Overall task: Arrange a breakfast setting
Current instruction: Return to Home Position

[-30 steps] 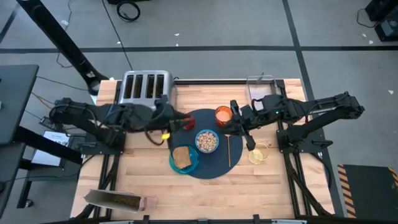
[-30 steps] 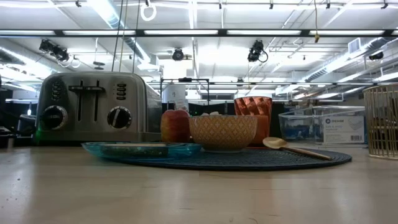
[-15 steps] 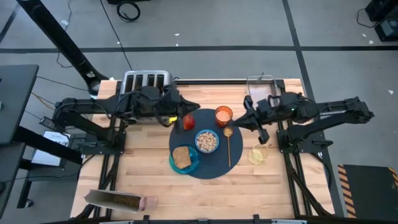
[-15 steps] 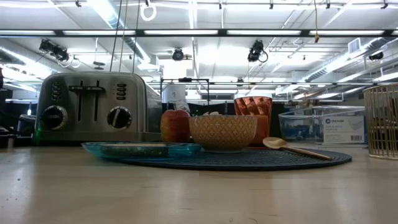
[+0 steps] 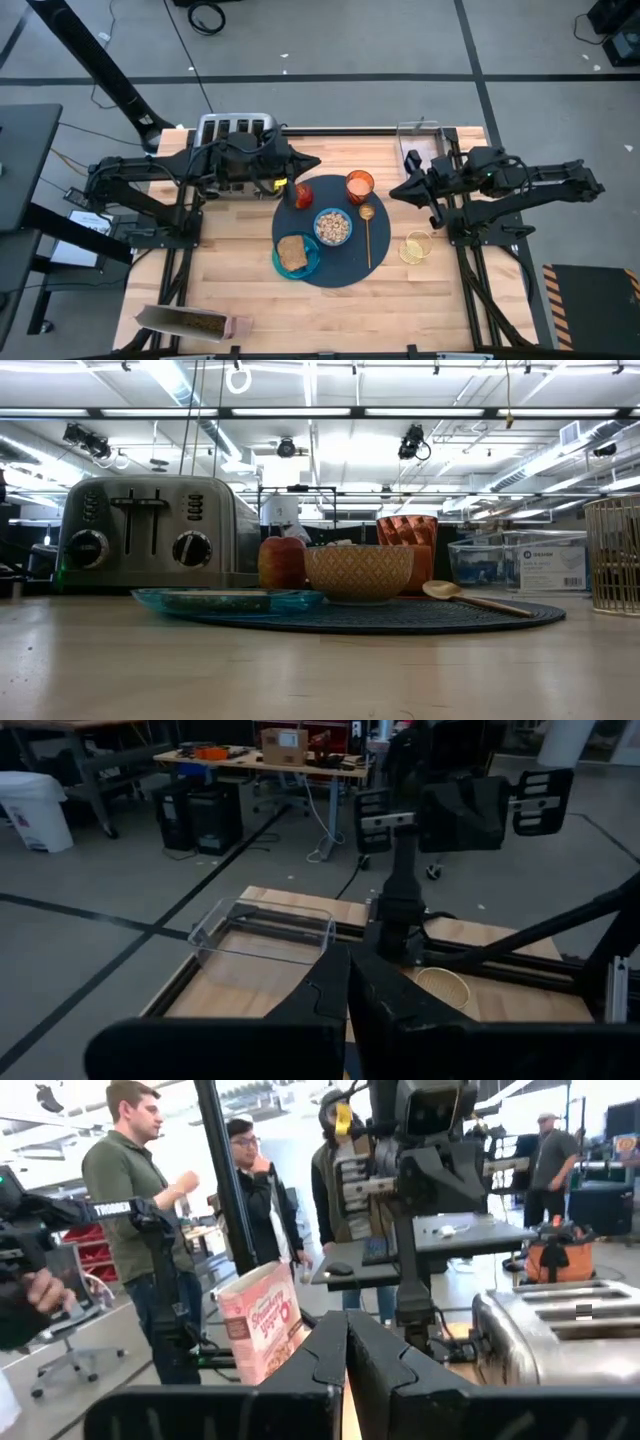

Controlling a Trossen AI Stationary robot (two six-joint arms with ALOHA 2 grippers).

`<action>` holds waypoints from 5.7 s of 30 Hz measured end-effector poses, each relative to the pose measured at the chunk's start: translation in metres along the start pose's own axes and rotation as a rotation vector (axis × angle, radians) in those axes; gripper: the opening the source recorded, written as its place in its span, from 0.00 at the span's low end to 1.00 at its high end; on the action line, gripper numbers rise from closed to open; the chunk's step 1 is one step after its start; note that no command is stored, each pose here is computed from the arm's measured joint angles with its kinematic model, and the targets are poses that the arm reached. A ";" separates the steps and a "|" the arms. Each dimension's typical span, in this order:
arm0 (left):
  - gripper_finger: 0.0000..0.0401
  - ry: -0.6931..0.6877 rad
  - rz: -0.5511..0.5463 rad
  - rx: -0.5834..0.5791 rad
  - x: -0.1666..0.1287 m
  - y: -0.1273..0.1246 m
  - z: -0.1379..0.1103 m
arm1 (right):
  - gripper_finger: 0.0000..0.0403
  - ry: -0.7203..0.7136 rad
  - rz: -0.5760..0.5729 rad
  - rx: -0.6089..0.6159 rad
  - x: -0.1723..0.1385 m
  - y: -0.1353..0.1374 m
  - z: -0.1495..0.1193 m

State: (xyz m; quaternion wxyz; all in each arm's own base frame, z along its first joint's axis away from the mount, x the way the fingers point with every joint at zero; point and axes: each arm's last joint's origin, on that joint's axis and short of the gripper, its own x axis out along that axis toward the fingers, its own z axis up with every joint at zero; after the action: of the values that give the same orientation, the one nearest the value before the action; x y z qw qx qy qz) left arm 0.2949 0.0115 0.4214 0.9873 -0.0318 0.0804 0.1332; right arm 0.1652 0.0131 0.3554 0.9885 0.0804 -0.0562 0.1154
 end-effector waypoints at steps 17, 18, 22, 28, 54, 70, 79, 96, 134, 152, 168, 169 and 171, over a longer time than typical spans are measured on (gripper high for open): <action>0.03 0.111 0.019 0.082 -0.002 0.001 -0.011 | 0.03 -0.006 -0.051 -0.090 0.000 -0.002 0.000; 0.03 0.113 0.017 0.092 -0.002 0.001 -0.011 | 0.03 -0.011 -0.050 -0.100 -0.002 -0.001 0.001; 0.03 0.122 0.005 0.134 -0.003 -0.002 -0.012 | 0.03 -0.013 -0.050 -0.104 -0.009 0.001 0.004; 0.03 0.162 -0.001 0.154 -0.011 -0.002 -0.013 | 0.03 -0.008 -0.048 -0.110 -0.018 0.003 0.006; 0.03 -0.012 -0.034 0.097 -0.054 0.005 -0.059 | 0.04 0.047 -0.052 -0.096 -0.021 0.003 0.001; 0.03 -0.063 -0.060 0.097 -0.112 0.018 -0.123 | 0.04 0.055 -0.053 -0.113 -0.036 0.006 0.003; 0.03 -0.115 -0.173 0.090 -0.130 0.023 -0.154 | 0.04 0.056 -0.081 -0.104 -0.038 0.001 -0.020; 0.03 -0.158 -0.355 0.056 -0.141 0.029 -0.219 | 0.04 -0.031 -0.154 -0.116 -0.061 -0.008 -0.083; 0.03 -0.188 -0.378 0.087 -0.155 0.037 -0.259 | 0.03 -0.124 -0.166 -0.124 -0.088 -0.011 -0.125; 0.03 -0.211 -0.376 0.044 -0.150 0.037 -0.276 | 0.03 -0.096 -0.197 -0.089 -0.089 -0.018 -0.159; 0.03 -0.201 -0.375 0.064 -0.154 0.039 -0.279 | 0.03 0.111 -0.224 -0.062 -0.090 -0.021 -0.179; 0.03 -0.203 -0.374 0.064 -0.154 0.039 -0.279 | 0.03 0.120 -0.225 -0.063 -0.090 -0.021 -0.180; 0.03 -0.203 -0.374 0.064 -0.153 0.039 -0.279 | 0.03 0.128 -0.225 -0.062 -0.089 -0.021 -0.180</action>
State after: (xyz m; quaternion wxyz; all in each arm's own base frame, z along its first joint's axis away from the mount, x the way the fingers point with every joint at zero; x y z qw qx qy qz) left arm 0.0963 -0.0139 0.1702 0.9984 -0.0010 -0.0227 -0.0526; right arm 0.1005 0.0039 0.1636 0.9987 0.0480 0.0130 0.0066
